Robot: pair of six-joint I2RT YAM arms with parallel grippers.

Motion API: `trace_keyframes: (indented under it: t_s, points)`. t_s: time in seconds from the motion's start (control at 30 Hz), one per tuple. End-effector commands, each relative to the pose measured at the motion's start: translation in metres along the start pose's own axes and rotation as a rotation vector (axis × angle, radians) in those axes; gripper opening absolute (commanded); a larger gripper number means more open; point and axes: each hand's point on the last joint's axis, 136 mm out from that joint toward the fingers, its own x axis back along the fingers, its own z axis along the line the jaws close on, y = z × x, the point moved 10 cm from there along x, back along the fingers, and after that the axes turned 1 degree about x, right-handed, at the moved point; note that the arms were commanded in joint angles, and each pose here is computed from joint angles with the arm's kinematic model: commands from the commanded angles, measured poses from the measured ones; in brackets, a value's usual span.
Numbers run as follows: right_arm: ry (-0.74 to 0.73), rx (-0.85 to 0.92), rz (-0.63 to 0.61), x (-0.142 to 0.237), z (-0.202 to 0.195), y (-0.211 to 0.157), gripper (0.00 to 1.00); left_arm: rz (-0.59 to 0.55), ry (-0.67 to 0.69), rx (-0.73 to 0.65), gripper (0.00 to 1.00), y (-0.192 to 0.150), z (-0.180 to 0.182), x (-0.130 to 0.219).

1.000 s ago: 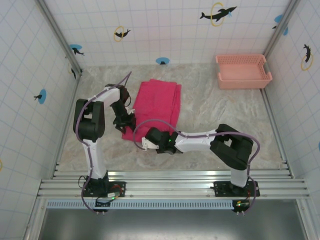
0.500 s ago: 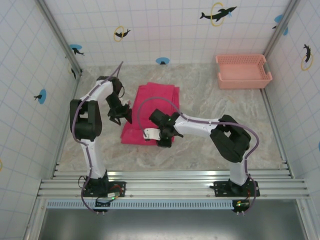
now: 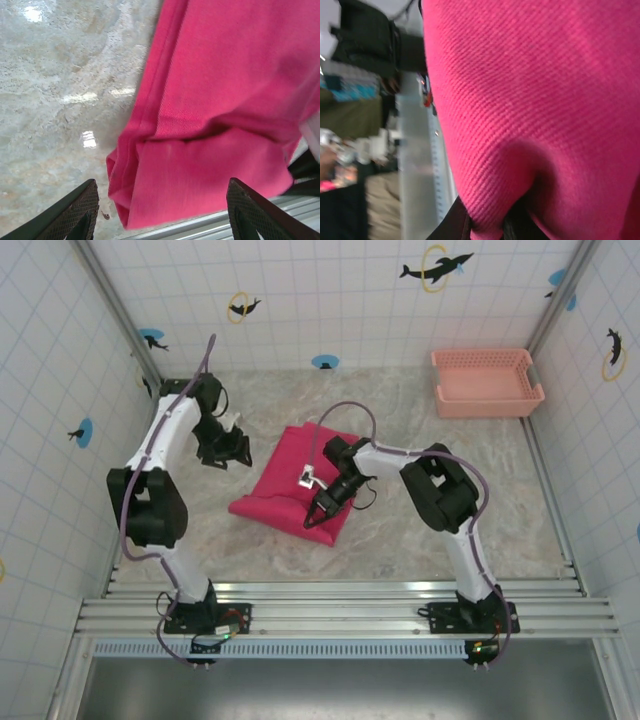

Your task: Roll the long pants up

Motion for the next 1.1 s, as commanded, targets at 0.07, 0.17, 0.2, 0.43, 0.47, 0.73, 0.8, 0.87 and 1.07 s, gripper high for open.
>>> trace_keyframes:
  t_s: [0.07,0.17,0.2,0.43,0.47,0.73,0.8,0.87,1.07]
  points:
    - [0.092,-0.13,-0.103,0.018,-0.016,0.008,0.07,0.064,0.032,-0.047,0.68,-0.022,-0.018,-0.012]
    - [0.083,-0.159,-0.116,0.023,-0.016,0.006,0.06,0.098,0.027,-0.067,0.69,-0.027,-0.028,-0.027]
    - [0.06,-0.182,-0.114,0.023,-0.018,0.003,0.05,0.11,0.028,-0.069,0.69,-0.027,-0.031,-0.032]
    - [0.041,-0.267,-0.108,0.022,-0.023,-0.006,0.0,0.149,0.033,-0.151,0.69,-0.019,-0.061,-0.041]
    - [0.055,-0.273,-0.113,0.023,-0.025,-0.006,0.0,0.155,0.03,-0.167,0.69,-0.018,-0.067,-0.043]
    - [0.048,-0.338,-0.164,0.035,-0.041,-0.012,0.0,0.227,0.076,-0.245,0.66,-0.017,-0.085,-0.062]
    - [0.049,-0.339,-0.17,0.037,-0.043,-0.011,0.0,0.207,0.134,-0.313,0.7,-0.019,-0.085,-0.057]
    - [0.058,-0.343,-0.174,0.039,-0.044,-0.01,0.0,0.19,0.196,-0.376,0.71,-0.019,-0.081,-0.055]
    - [0.064,-0.368,-0.184,0.045,-0.05,-0.012,0.0,0.236,0.337,-0.506,0.72,-0.012,-0.069,-0.066]
